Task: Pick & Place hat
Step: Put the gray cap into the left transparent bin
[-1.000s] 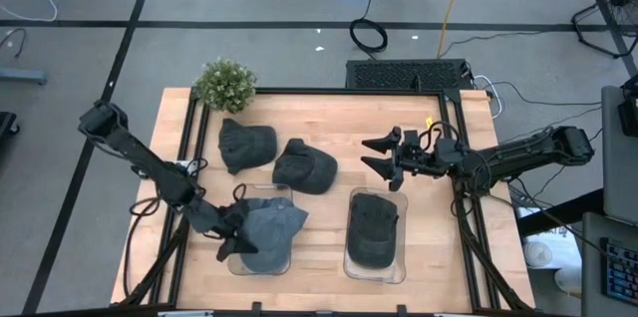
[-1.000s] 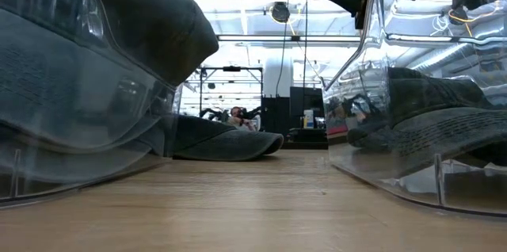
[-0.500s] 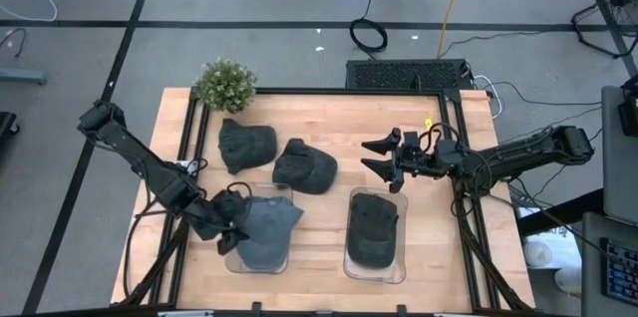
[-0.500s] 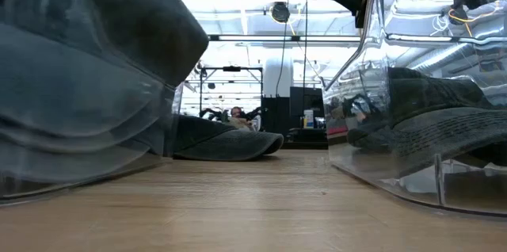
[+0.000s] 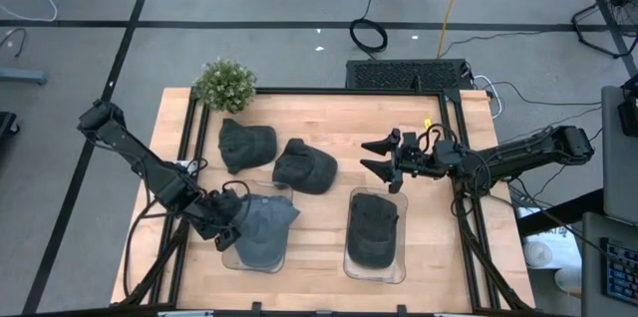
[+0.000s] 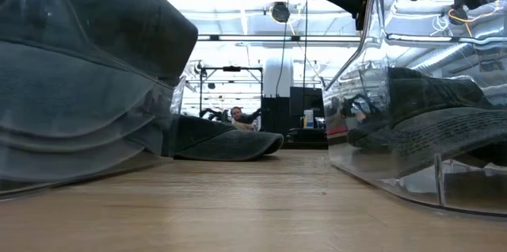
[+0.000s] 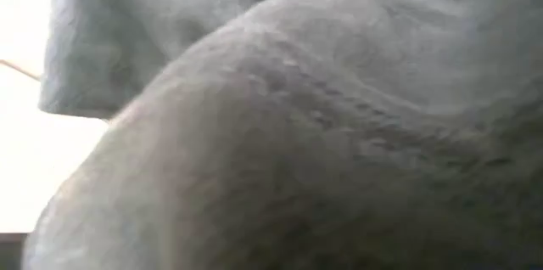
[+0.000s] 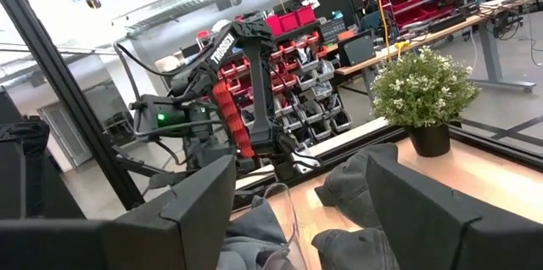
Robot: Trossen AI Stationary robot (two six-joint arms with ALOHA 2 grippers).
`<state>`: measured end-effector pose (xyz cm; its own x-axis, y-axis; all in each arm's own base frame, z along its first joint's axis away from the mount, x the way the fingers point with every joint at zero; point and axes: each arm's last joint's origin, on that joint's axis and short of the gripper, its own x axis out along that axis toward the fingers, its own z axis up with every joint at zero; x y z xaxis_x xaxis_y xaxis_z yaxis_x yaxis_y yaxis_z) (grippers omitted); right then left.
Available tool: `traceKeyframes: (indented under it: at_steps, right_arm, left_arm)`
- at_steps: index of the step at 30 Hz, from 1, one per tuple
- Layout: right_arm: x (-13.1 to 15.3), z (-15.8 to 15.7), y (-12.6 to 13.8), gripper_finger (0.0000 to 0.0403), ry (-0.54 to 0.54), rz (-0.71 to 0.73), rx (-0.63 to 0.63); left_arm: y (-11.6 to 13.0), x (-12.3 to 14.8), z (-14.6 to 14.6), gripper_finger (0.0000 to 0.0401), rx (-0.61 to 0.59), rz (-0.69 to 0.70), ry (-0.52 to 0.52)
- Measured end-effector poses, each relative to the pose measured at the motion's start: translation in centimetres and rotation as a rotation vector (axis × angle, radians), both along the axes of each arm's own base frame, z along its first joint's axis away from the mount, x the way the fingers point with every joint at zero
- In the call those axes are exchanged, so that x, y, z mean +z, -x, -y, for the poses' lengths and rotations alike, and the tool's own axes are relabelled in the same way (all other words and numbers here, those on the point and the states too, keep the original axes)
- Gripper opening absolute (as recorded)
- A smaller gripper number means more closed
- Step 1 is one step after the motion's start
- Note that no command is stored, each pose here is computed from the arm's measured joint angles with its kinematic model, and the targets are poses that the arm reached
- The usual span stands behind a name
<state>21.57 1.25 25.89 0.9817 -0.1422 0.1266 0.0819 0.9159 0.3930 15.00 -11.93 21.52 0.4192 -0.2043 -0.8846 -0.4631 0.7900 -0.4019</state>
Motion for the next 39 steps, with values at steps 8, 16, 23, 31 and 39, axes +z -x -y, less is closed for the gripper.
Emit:
traceKeyframes:
  at_steps: [8,16,23,31,39]
  right_arm:
    - [0.0,0.0,0.0,0.0254,-0.001,-0.002,0.0]
    - [0.0,0.0,0.0,0.0254,-0.001,-0.002,0.0]
    - [-0.1,0.0,0.0,0.0254,0.0,-0.007,0.0]
    - [-0.2,0.0,0.0,0.0254,-0.001,-0.021,0.0]
    - [-0.2,0.0,0.0,0.0254,-0.001,-0.02,0.0]
  left_arm:
    - [0.3,1.0,-0.5,0.0253,0.046,-0.063,-0.046]
    - [-0.1,4.4,-0.5,0.0253,0.03,0.012,-0.113]
    - [0.1,4.7,-0.7,0.0253,0.079,-0.003,-0.13]
    - [0.6,4.5,-1.1,0.0253,0.135,-0.077,-0.134]
    - [0.9,4.4,-1.2,0.0253,0.101,-0.125,-0.133]
